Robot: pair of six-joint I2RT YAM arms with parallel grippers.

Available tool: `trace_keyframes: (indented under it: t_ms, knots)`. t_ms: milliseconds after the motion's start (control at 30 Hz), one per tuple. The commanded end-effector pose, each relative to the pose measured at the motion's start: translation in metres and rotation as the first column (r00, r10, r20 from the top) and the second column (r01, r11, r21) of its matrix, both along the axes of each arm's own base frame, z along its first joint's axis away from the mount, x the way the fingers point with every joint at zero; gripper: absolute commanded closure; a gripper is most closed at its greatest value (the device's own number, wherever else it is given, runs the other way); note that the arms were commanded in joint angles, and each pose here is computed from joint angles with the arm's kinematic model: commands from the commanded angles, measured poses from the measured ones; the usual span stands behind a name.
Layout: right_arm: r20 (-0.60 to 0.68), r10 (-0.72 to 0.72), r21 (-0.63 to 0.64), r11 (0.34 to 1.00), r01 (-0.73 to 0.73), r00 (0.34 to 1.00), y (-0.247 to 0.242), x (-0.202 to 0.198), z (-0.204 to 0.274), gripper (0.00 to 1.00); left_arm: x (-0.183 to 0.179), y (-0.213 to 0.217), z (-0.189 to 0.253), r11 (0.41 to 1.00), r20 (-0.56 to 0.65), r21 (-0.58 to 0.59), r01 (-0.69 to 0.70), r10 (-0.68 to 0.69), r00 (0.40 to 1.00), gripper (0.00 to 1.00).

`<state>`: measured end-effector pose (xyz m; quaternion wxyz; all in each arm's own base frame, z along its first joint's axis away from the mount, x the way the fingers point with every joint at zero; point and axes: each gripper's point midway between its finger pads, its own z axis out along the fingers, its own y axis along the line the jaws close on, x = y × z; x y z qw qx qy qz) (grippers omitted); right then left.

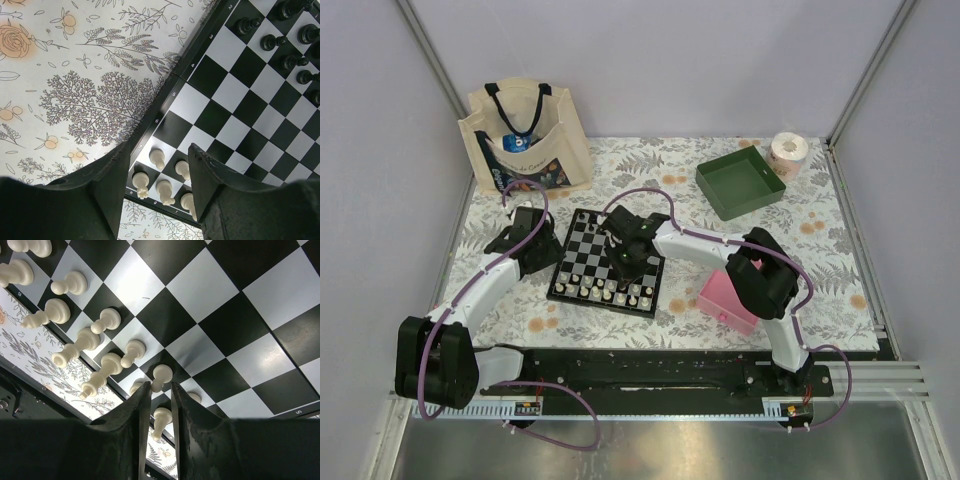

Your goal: Set up the chess pieces on the board

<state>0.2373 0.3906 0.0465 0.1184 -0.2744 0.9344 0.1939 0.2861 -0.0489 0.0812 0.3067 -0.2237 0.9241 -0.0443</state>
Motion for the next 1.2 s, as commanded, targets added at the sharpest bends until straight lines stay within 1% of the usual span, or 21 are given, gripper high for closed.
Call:
trace_keyframes:
  t_ms: [0, 200, 333, 400, 500, 567, 633, 700, 800, 833, 867, 900, 933, 967, 1033, 1067, 1133, 1167]
  knots:
    - [0.046, 0.021, 0.035, 0.999, -0.022, 0.999, 0.012, 0.004, 0.021, 0.67, 0.009, -0.001, 0.005, 1.0, 0.033, -0.008, 0.006, -0.006, 0.999, 0.47]
    - [0.067, 0.021, 0.064, 0.998, -0.025, 0.998, 0.021, 0.01, 0.034, 0.64, 0.008, 0.0, 0.007, 1.0, 0.036, -0.006, 0.002, -0.002, 0.999, 0.46]
    - [0.097, 0.012, 0.068, 0.998, -0.018, 0.995, 0.019, 0.014, 0.044, 0.6, 0.008, 0.002, 0.01, 1.0, 0.046, -0.001, -0.008, 0.008, 0.999, 0.46]
    - [0.126, 0.004, 0.064, 0.998, -0.012, 0.992, 0.015, 0.017, 0.051, 0.55, 0.007, 0.003, 0.01, 1.0, 0.049, 0.004, -0.015, 0.015, 0.999, 0.46]
    - [0.188, -0.008, 0.06, 0.998, -0.004, 0.982, 0.005, 0.023, 0.065, 0.52, 0.007, 0.005, 0.013, 1.0, 0.06, 0.007, -0.028, 0.028, 0.998, 0.45]
    - [0.229, -0.021, 0.068, 0.998, 0.005, 0.973, -0.001, 0.026, 0.076, 0.44, 0.007, 0.007, 0.015, 0.999, 0.067, 0.011, -0.039, 0.038, 0.997, 0.43]
    - [0.263, -0.033, 0.08, 0.997, 0.013, 0.964, -0.007, 0.028, 0.086, 0.41, 0.007, 0.009, 0.016, 0.998, 0.069, 0.017, -0.053, 0.051, 0.996, 0.42]
    - [0.3, -0.058, 0.099, 0.995, 0.03, 0.952, -0.013, 0.031, 0.097, 0.38, 0.006, 0.012, 0.017, 0.998, 0.073, 0.017, -0.068, 0.067, 0.995, 0.29]
    - [0.329, -0.095, 0.142, 0.989, 0.05, 0.939, -0.021, 0.033, 0.11, 0.32, 0.007, 0.011, 0.021, 0.997, 0.089, 0.007, -0.071, 0.07, 0.994, 0.23]
    - [0.334, -0.107, 0.153, 0.986, 0.058, 0.937, -0.025, 0.033, 0.113, 0.28, 0.007, 0.011, 0.023, 0.997, 0.095, 0.005, -0.076, 0.075, 0.993, 0.18]
    - [0.341, -0.126, 0.17, 0.983, 0.071, 0.932, -0.028, 0.035, 0.117, 0.25, 0.007, 0.012, 0.025, 0.997, 0.102, 0.002, -0.079, 0.079, 0.992, 0.15]
    - [0.346, -0.142, 0.18, 0.98, 0.083, 0.927, -0.033, 0.036, 0.12, 0.23, 0.007, 0.012, 0.026, 0.996, 0.104, 0.0, -0.086, 0.085, 0.991, 0.08]
    - [0.349, -0.163, 0.188, 0.977, 0.102, 0.923, -0.039, 0.038, 0.122, 0.14, 0.007, 0.013, 0.03, 0.996, 0.111, -0.001, -0.092, 0.092, 0.99, 0.03]
    - [0.358, -0.185, 0.197, 0.973, 0.119, 0.915, -0.046, 0.041, 0.126, 0.08, 0.007, 0.014, 0.031, 0.995, 0.114, 0.0, -0.099, 0.098, 0.989, 0.01]
    - [0.365, -0.24, 0.21, 0.962, 0.171, 0.899, -0.066, 0.049, 0.13, 0.01, 0.007, 0.015, 0.036, 0.994, 0.124, 0.001, -0.111, 0.11, 0.986, 0.01]
    - [0.373, -0.273, 0.232, 0.953, 0.196, 0.887, -0.077, 0.053, 0.139, 0.0, 0.008, 0.017, 0.039, 0.993, 0.131, 0.005, -0.12, 0.119, 0.984, 0.01]
    - [0.374, -0.345, 0.244, 0.932, 0.267, 0.861, -0.107, 0.063, 0.14, 0.01, 0.008, 0.021, 0.041, 0.99, 0.137, 0.014, -0.141, 0.137, 0.981, 0.01]
    - [0.384, -0.392, 0.266, 0.914, 0.306, 0.836, -0.123, 0.071, 0.148, 0.0, 0.009, 0.023, 0.044, 0.988, 0.151, 0.016, -0.152, 0.148, 0.977, 0.01]
